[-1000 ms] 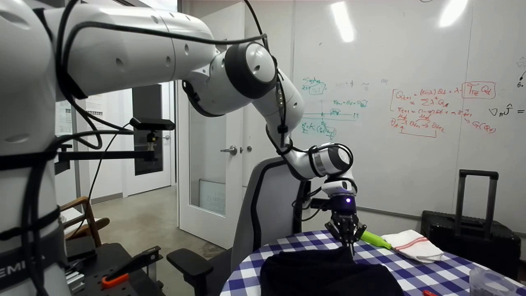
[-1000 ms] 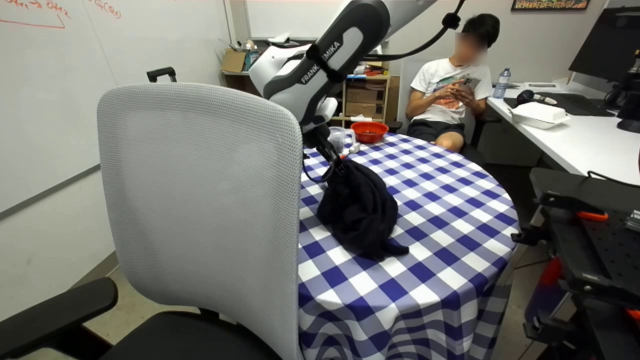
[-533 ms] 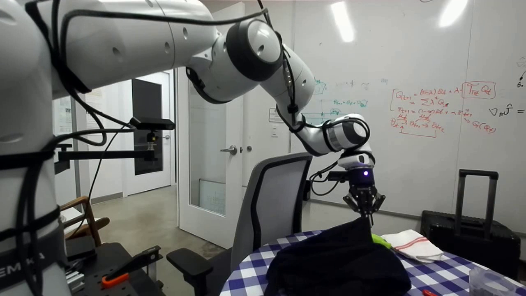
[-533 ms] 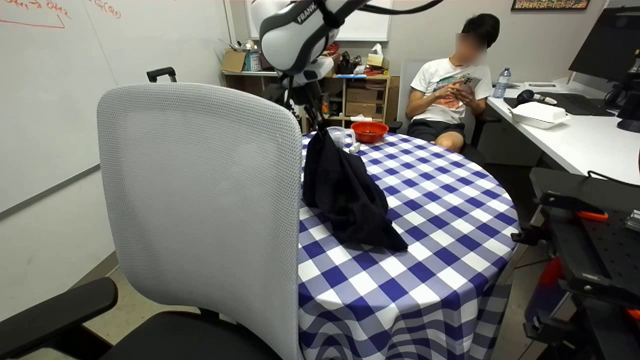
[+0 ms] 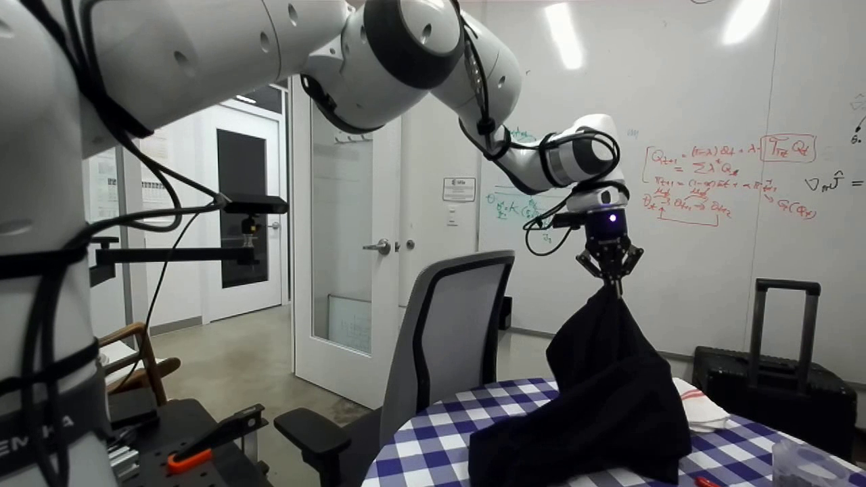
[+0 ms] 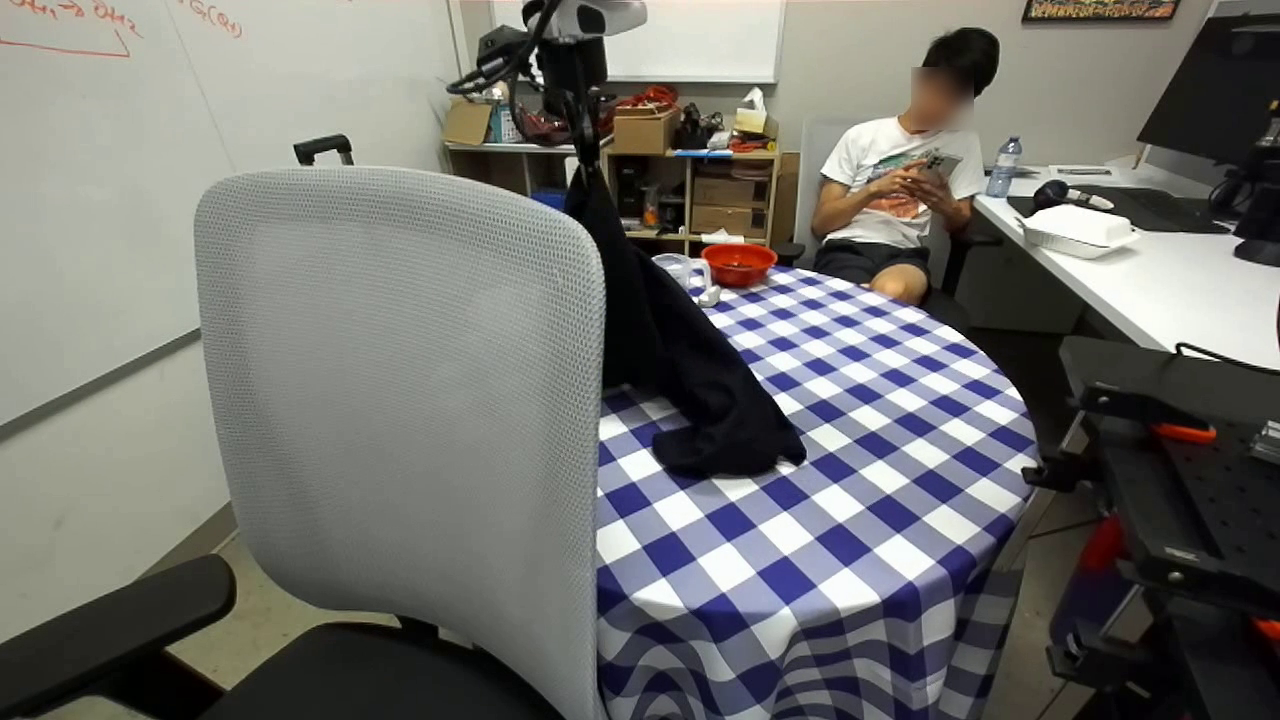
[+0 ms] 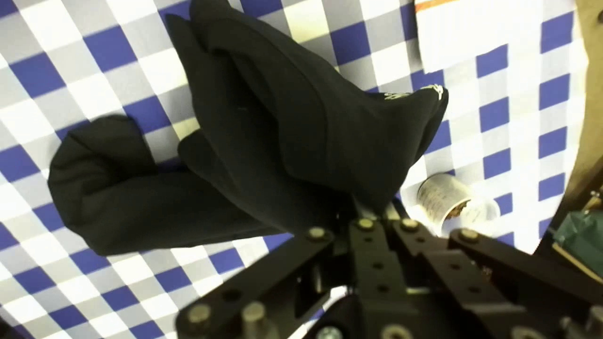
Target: Pick up the cloth from the table and put it on the chair
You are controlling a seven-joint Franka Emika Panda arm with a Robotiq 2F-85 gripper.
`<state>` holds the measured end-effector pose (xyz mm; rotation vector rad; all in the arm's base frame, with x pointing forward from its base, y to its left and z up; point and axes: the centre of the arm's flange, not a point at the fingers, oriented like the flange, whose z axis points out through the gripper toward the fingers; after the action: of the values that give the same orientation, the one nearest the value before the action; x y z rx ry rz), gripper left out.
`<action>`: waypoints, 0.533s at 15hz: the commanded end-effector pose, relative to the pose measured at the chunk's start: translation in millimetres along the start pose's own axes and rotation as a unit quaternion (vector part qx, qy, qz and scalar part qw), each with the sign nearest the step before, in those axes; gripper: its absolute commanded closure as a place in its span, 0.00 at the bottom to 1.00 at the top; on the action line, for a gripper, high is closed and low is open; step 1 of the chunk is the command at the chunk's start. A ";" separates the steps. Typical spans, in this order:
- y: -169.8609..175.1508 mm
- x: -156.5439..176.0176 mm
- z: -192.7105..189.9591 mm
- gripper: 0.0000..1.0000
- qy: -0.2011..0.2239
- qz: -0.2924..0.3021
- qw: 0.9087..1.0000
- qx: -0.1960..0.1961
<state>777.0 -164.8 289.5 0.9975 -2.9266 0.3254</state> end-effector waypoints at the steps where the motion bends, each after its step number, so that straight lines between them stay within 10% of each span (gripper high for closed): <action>1: -7.5 3.4 -62.5 0.99 -0.088 0.001 0.996 0.001; 8: -28.8 18.8 -189.8 0.99 -0.169 0.023 0.983 0.062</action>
<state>781.4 -157.7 432.9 1.0709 -3.1986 0.3710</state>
